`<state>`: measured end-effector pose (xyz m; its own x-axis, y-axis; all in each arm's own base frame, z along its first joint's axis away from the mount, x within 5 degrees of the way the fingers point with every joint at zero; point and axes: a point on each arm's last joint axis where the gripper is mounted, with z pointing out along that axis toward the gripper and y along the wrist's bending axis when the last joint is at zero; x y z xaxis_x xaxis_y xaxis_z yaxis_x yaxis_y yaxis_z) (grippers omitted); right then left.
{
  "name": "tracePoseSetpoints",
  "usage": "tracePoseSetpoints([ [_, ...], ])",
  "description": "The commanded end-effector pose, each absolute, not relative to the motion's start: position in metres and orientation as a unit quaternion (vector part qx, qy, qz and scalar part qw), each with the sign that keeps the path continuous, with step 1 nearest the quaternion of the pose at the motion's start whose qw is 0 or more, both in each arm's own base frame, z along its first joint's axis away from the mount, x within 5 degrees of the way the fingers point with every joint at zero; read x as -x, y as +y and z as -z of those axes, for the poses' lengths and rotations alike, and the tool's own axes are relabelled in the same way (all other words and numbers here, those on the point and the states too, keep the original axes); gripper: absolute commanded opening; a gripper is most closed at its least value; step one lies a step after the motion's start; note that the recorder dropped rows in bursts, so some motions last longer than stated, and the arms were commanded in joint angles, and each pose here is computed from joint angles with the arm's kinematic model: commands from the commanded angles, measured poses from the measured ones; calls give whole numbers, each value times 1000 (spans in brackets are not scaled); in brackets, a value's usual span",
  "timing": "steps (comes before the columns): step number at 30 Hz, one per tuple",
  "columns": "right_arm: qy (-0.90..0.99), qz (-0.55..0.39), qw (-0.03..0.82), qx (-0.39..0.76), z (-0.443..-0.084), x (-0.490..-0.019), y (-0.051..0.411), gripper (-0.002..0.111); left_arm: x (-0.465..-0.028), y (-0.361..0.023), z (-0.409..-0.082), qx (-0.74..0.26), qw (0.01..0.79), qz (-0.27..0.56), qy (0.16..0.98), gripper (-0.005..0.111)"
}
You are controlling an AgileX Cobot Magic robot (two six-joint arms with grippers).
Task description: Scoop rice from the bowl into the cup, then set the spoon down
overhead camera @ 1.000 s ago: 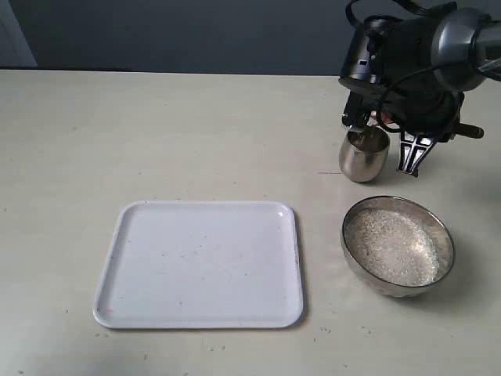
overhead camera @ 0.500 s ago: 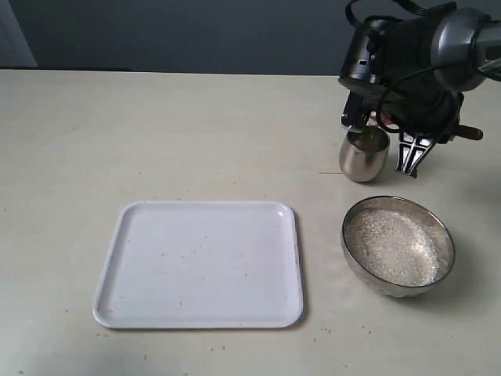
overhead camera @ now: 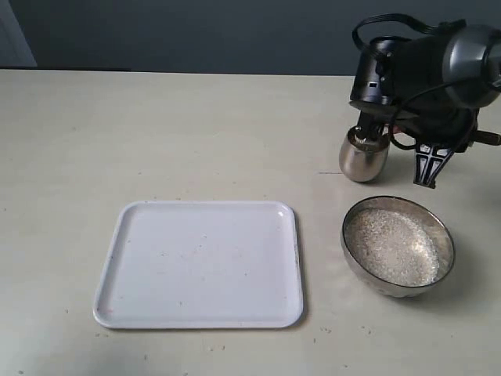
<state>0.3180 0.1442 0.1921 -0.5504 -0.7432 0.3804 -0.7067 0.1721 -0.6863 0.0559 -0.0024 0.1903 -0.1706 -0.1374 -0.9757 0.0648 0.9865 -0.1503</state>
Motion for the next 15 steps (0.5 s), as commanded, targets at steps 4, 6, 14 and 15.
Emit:
tracePoseSetpoints([
  [4, 761, 444, 27, 471, -194, -318, 143, -1, -56, -3, -192, 23, 650, 84, 755, 1],
  [6, 754, 451, 32, 476, -195, -318, 145, -1, -56, -3, -192, 23, 650, 84, 755, 1],
  [14, 731, 470, 54, 492, -199, -316, 158, -1, -56, -3, -192, 23, 650, 84, 755, 1],
  [15, 730, 470, 54, 493, -199, -315, 158, -1, -56, -3, -192, 23, 650, 84, 755, 1],
])
